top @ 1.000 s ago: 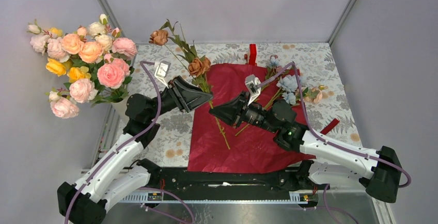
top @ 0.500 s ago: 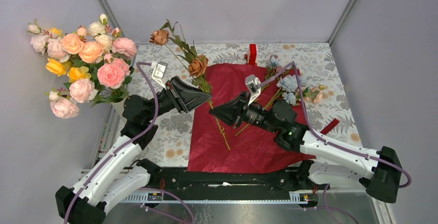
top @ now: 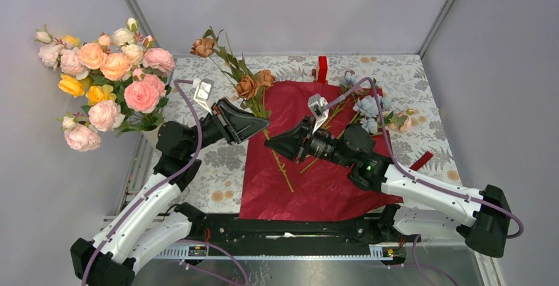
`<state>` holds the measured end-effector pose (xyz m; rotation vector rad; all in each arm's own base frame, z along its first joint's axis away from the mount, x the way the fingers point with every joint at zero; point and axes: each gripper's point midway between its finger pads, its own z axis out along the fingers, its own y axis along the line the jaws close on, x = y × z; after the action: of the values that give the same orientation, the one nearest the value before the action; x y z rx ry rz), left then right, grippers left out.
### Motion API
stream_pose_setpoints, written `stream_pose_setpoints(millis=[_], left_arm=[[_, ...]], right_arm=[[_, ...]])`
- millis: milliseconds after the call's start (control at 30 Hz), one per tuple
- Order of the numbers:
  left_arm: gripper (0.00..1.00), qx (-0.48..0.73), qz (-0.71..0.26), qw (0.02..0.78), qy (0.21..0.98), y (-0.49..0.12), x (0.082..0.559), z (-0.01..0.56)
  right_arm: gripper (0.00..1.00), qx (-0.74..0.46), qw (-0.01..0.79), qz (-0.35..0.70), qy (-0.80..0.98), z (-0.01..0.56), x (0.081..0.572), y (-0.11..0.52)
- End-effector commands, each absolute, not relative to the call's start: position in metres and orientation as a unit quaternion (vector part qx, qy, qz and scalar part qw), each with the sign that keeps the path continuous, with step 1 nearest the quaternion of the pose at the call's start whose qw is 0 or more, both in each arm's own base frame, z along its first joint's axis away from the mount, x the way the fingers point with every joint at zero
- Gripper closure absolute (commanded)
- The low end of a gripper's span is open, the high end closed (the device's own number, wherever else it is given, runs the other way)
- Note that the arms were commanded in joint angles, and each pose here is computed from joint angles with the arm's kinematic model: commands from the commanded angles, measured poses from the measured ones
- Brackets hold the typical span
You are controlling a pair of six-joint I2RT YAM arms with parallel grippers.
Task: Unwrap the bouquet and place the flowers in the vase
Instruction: Pick up the fake flower from the wrapping paper.
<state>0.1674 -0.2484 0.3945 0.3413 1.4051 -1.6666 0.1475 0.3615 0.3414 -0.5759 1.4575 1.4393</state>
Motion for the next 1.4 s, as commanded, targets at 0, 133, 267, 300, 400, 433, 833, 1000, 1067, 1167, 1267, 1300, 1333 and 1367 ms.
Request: stream_pose_setpoints(millis=[0,133,267,300,400,433,833,1000,1067,1167,1267,1300,1333,1367], left_arm=[[0.79,0.157,-0.672,0.493,0.530,-0.241,0.160,0.424],[0.79,0.154,-0.662,0.501,0.536,-0.240,0.162,0.424],[0.87,0.155,-0.659,0.504,0.536,-0.239,0.162,0.425],[0.91,0.155,-0.659,0.505,0.536,-0.239,0.162,0.425],[1.00,0.155,-0.653,0.506,0.541,-0.240,0.164,0.424],[1.00,0.155,-0.650,0.507,0.544,-0.240,0.166,0.422],[1.00,0.158,-0.537,0.561,0.610,-0.227,0.192,0.407],[1.00,0.190,-0.410,0.609,0.651,-0.203,0.209,0.397],[1.00,0.200,-0.345,0.636,0.660,-0.186,0.217,0.397],[1.00,0.210,-0.242,0.667,0.673,-0.159,0.231,0.393],[1.00,0.201,-0.135,0.683,0.689,-0.128,0.249,0.381],[1.00,0.194,-0.106,0.686,0.693,-0.119,0.254,0.377],[1.00,0.185,-0.079,0.690,0.695,-0.109,0.257,0.375],[1.00,0.180,-0.066,0.694,0.693,-0.104,0.259,0.375]], right_arm=[[1.00,-0.241,0.490,0.606,0.579,0.361,0.140,0.361],[1.00,-0.242,0.490,0.602,0.583,0.359,0.141,0.360],[1.00,-0.242,0.490,0.597,0.587,0.355,0.142,0.360],[1.00,-0.241,0.491,0.596,0.588,0.355,0.143,0.360],[1.00,-0.239,0.493,0.592,0.591,0.353,0.144,0.359],[1.00,-0.236,0.494,0.590,0.593,0.353,0.145,0.359],[0.37,-0.206,0.533,0.538,0.619,0.344,0.160,0.332],[0.20,-0.181,0.564,0.501,0.631,0.336,0.169,0.310],[0.16,-0.155,0.582,0.471,0.645,0.329,0.180,0.297],[0.12,-0.112,0.604,0.425,0.665,0.316,0.195,0.274],[0.09,-0.084,0.625,0.390,0.671,0.306,0.203,0.253],[0.08,-0.073,0.631,0.377,0.674,0.303,0.206,0.246],[0.07,-0.067,0.637,0.363,0.676,0.299,0.208,0.239],[0.07,-0.061,0.643,0.351,0.678,0.297,0.210,0.232]])
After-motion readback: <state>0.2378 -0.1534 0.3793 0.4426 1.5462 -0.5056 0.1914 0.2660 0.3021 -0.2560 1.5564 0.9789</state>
